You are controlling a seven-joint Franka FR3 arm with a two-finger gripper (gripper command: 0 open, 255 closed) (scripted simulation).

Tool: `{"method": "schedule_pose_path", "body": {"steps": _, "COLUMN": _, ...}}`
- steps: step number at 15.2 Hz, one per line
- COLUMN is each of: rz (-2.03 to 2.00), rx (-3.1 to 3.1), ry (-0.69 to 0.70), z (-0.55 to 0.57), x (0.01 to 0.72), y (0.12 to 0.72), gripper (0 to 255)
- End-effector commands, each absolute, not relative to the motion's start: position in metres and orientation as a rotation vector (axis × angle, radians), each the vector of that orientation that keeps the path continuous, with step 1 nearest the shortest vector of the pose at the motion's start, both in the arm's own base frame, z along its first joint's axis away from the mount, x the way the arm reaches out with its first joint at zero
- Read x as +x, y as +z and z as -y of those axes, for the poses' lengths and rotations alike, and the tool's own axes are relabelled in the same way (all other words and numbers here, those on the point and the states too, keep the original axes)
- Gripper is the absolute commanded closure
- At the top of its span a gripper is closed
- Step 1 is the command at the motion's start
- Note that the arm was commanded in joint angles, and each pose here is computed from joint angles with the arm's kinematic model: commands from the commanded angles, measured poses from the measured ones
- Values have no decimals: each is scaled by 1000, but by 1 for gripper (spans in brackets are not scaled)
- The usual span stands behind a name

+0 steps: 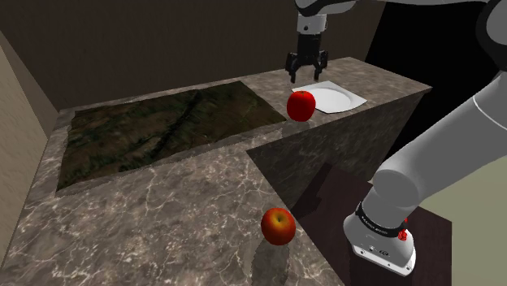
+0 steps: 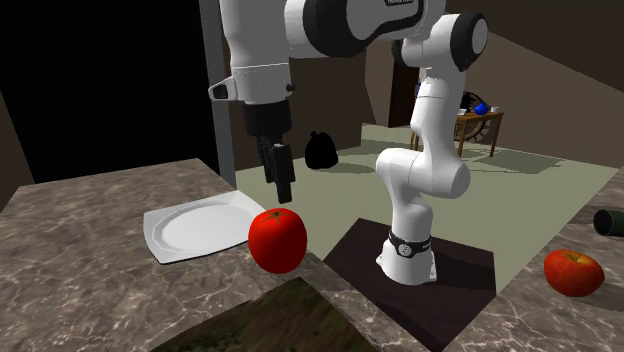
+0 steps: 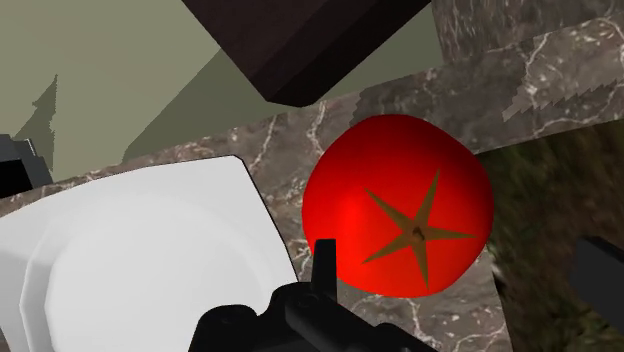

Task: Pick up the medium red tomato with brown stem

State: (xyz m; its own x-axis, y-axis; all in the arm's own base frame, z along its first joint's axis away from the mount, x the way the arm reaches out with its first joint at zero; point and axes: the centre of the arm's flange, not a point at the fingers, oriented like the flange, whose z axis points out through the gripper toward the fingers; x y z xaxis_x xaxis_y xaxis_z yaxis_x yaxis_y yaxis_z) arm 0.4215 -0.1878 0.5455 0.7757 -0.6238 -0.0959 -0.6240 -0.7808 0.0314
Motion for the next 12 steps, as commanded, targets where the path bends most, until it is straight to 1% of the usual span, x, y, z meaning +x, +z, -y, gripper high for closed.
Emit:
{"method": "schedule_pose_path", "body": {"steps": 1, "rz": -1055, "rx": -2953, "ry": 161, "z": 191, "x": 421, "y": 537, "gripper": 0}}
{"method": "schedule_pose_path", "body": {"steps": 7, "rz": -1055, "rx": -2953, "ry": 161, "z": 191, "x": 421, "y": 513, "gripper": 0}}
{"method": "schedule_pose_path", "body": {"steps": 8, "rz": -1055, "rx": -2953, "ry": 161, "z": 190, "x": 421, "y": 513, "gripper": 255}}
{"method": "schedule_pose_path", "body": {"steps": 12, "rz": -1055, "rx": -2953, "ry": 161, "z": 190, "x": 421, "y": 513, "gripper": 255}}
